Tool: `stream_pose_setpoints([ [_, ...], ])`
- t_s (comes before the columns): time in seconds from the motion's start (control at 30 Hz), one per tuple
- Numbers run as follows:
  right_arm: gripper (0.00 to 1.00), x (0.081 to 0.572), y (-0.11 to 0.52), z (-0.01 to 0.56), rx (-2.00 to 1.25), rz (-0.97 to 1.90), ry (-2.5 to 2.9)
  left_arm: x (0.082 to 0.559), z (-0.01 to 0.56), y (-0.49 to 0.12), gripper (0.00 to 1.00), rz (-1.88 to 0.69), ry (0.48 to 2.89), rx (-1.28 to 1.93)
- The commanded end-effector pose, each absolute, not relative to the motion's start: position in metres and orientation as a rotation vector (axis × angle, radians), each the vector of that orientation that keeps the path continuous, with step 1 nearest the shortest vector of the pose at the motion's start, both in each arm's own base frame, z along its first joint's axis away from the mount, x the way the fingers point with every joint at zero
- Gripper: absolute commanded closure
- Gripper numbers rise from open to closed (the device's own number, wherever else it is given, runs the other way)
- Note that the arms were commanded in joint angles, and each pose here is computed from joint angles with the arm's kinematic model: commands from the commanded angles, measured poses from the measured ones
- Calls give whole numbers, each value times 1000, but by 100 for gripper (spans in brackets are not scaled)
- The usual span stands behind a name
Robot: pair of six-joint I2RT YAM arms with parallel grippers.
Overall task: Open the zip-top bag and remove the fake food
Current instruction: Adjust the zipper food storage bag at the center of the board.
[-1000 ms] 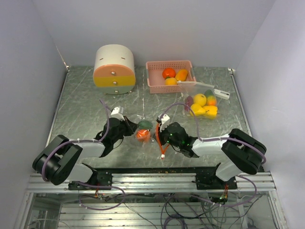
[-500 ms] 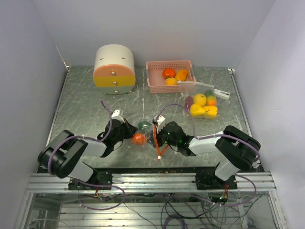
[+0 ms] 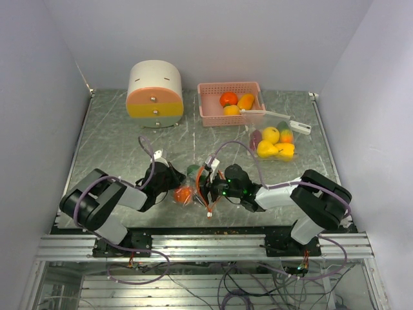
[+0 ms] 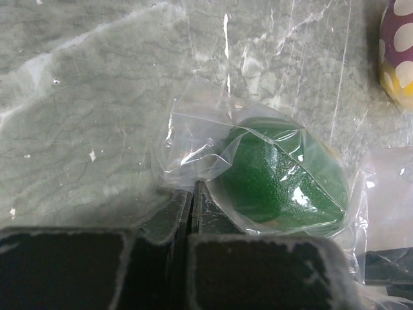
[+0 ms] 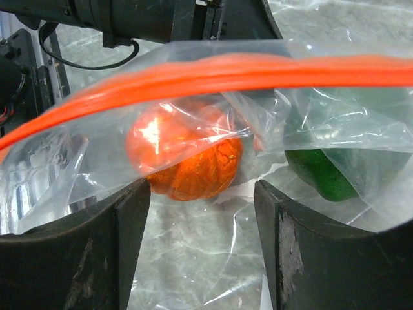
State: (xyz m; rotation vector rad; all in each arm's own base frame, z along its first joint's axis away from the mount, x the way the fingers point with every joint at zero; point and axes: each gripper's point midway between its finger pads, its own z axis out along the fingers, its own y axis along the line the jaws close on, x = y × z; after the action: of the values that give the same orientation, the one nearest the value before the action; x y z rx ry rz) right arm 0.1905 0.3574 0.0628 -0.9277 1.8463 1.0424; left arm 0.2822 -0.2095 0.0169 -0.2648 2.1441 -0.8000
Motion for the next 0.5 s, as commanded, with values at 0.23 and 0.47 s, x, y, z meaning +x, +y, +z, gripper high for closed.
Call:
stream_pose_setpoints([
  [0.23, 28, 213, 338, 74, -706, 925, 1863, 278, 86, -178, 93, -692, 1998, -328],
  [0.47, 33, 234, 321, 55, -565, 784, 1961, 269, 131, -179, 93, -682, 1930, -292],
])
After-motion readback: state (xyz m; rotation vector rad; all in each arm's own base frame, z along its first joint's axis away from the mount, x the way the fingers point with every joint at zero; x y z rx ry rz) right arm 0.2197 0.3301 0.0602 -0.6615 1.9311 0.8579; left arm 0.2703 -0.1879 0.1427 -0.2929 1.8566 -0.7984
